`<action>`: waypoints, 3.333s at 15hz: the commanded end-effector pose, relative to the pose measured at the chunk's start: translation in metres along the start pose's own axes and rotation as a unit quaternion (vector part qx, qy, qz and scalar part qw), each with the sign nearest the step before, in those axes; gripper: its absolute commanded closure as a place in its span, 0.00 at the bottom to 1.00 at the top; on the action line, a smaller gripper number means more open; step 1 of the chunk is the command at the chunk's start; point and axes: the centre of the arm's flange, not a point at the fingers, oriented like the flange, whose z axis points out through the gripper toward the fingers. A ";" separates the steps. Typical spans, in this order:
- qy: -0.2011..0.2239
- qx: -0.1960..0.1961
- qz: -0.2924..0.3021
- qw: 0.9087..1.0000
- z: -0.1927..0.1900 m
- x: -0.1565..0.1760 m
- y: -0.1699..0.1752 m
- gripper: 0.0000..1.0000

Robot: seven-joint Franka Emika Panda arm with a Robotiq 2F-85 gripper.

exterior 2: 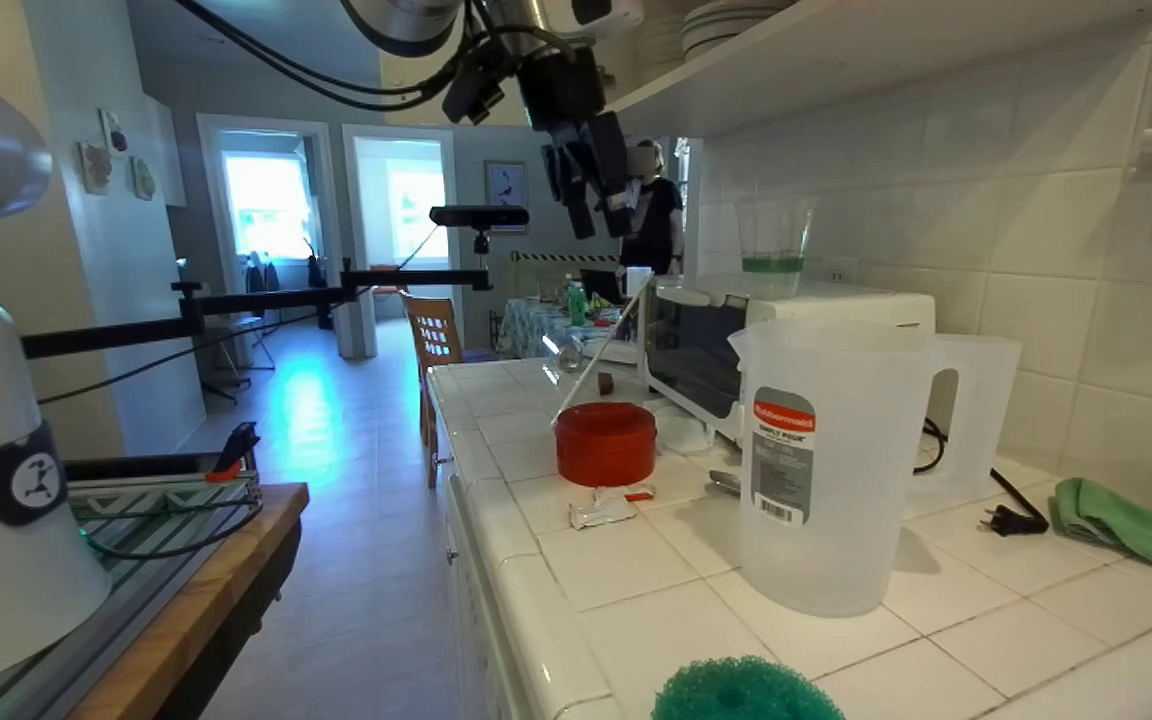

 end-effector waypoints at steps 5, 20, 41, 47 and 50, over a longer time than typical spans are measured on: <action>0.007 0.026 -0.091 0.995 -0.009 0.017 0.012 0.00; 0.040 0.021 -0.239 0.970 0.003 0.055 0.014 0.00; 0.142 -0.025 -0.436 0.888 0.020 0.076 0.015 0.00; 0.167 -0.042 -0.473 0.864 0.008 0.076 0.006 0.00; 0.169 -0.045 -0.485 0.857 0.011 0.084 0.009 0.00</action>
